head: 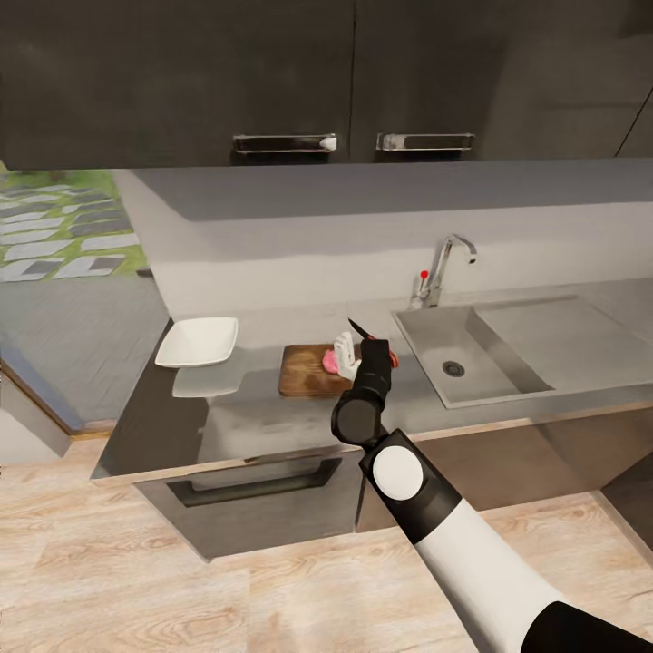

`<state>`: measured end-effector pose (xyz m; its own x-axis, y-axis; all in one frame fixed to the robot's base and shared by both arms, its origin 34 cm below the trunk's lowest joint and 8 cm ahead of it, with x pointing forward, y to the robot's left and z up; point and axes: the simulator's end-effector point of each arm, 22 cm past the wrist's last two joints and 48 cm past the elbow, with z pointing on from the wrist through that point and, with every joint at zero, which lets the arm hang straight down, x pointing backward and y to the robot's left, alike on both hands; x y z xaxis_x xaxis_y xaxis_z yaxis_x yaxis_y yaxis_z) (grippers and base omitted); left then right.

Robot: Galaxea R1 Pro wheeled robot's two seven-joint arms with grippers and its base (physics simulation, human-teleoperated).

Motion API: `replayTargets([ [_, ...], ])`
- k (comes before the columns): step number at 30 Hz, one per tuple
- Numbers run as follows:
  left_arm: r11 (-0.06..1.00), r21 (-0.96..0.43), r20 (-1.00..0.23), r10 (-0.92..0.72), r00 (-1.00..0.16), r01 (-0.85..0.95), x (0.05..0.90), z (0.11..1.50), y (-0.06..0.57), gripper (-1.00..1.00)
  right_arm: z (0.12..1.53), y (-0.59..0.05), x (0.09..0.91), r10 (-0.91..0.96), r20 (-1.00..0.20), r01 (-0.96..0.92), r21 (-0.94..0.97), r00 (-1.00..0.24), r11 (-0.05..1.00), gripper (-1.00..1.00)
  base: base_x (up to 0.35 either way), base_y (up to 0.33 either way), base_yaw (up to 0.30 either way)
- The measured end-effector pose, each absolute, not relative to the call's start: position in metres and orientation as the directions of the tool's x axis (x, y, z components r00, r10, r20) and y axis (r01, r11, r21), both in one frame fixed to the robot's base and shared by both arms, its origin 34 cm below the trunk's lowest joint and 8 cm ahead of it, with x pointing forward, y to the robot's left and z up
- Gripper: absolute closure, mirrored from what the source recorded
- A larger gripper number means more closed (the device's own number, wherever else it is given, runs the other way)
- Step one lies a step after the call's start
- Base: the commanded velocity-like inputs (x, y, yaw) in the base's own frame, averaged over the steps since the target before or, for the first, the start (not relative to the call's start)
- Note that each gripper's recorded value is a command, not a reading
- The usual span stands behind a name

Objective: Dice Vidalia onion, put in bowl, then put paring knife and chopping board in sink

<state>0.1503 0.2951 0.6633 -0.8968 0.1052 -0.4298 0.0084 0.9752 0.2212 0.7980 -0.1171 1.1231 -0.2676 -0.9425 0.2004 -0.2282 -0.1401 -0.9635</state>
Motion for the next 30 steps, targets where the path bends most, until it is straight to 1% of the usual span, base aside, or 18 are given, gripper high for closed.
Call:
replayTargets([
  [5, 0.975, 0.221, -0.430, 0.105, -0.897, 0.008, 0.1503, 0.6633, 0.2952, -1.00, 1.1250, -0.1167, 0.7979, -0.943, 0.196, -0.224, -0.965, -0.268, -0.137, 1.00, -0.001, 0.240, 0.000],
  [8, 0.975, 0.221, -0.429, 0.105, -0.897, 0.008, 0.1503, 0.6633, 0.2953, -1.00, 1.1255, -0.1161, 0.7978, -0.944, 0.196, -0.223, -0.965, -0.266, -0.137, 1.00, 0.000, 0.116, 0.000],
  [30, 0.975, 0.221, -0.431, 0.104, -0.896, 0.007, 0.1508, 0.6634, 0.2952, -1.00, 1.1304, -0.1133, 0.7973, -0.946, 0.191, -0.212, -0.968, -0.261, -0.137, 1.00, 0.000, 0.007, 0.000],
])
